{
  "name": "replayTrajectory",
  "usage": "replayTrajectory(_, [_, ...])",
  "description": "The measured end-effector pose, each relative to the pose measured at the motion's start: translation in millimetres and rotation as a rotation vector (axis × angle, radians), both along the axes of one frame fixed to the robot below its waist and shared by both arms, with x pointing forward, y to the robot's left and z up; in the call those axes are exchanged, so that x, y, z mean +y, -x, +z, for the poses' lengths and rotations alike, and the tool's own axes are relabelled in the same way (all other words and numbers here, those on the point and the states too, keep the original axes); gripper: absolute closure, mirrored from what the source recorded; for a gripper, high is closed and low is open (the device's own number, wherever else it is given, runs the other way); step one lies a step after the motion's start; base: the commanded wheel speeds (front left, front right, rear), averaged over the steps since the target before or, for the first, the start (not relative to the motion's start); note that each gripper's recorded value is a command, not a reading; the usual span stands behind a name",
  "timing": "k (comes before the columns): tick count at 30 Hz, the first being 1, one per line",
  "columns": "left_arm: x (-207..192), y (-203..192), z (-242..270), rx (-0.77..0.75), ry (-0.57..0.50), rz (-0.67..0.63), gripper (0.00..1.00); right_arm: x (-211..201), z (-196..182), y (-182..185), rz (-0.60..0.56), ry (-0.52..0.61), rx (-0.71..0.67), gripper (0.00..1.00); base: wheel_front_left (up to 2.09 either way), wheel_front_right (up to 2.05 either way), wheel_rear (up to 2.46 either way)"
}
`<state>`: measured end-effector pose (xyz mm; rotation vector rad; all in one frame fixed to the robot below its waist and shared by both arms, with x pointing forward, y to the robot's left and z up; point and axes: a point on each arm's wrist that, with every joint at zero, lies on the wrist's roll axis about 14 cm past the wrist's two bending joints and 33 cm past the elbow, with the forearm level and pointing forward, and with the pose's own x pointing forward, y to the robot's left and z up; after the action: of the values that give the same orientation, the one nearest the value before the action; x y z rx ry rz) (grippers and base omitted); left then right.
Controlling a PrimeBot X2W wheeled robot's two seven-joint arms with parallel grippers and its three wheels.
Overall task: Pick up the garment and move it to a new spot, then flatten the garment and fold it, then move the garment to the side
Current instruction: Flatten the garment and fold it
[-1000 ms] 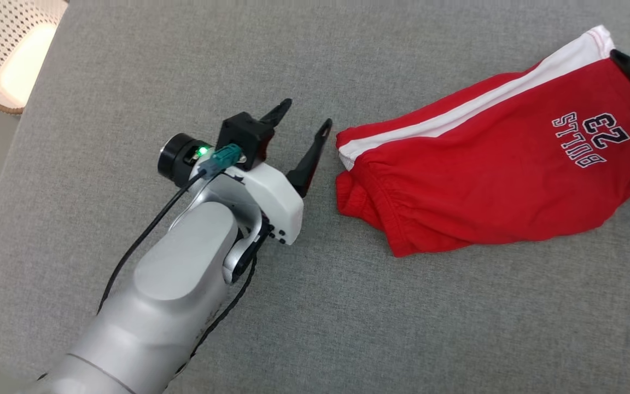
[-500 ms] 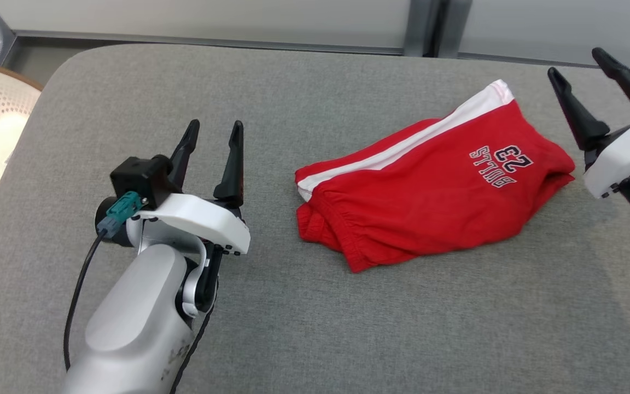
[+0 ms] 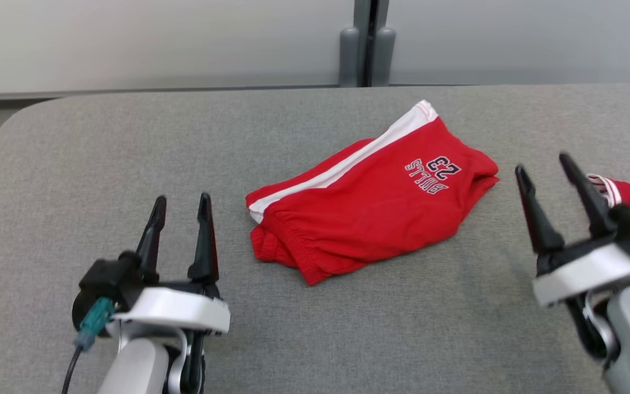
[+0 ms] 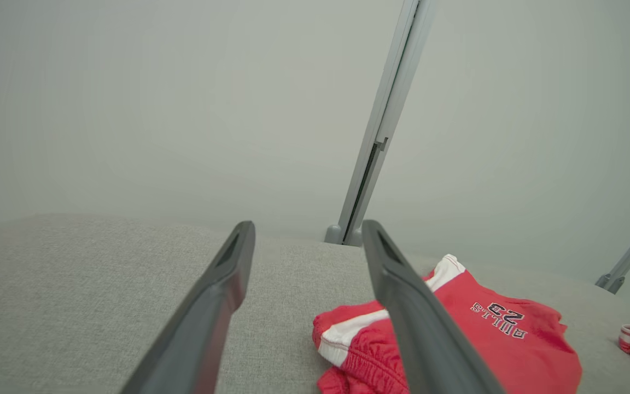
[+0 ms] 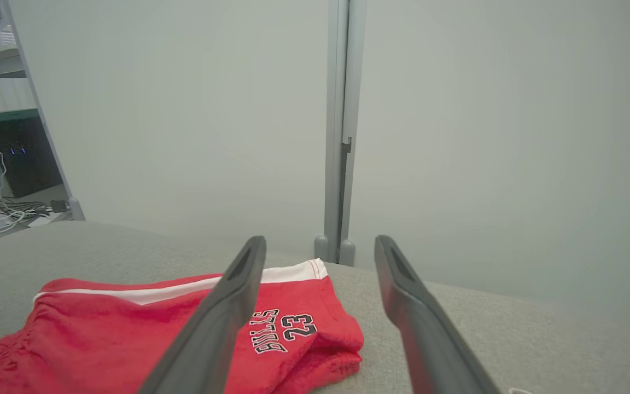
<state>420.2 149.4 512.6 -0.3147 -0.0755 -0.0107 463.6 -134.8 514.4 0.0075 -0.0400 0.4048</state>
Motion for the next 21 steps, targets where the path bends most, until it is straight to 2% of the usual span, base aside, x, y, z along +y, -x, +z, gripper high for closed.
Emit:
replayTrajectory(4, [-6,18,-13,0.027,-0.048,-0.032,0.0,-7,-11,28,-0.065,-0.02,0.008,0.0,0.0,0.0,0.0])
replayTrajectory(11, [-10,34,-21,0.054,-0.033,-0.04,0.0,-14,-13,54,-0.122,-0.021,-0.002,0.0,0.0,0.0,0.0])
replayTrajectory(17, [-6,36,-21,0.057,-0.023,-0.021,0.0,-7,-20,56,-0.112,-0.018,0.013,0.0,0.0,0.0,0.0])
replayTrajectory(21, [-4,33,-21,0.058,-0.023,-0.012,0.0,-1,-38,51,-0.101,-0.038,0.078,0.0,0.0,0.0,0.0])
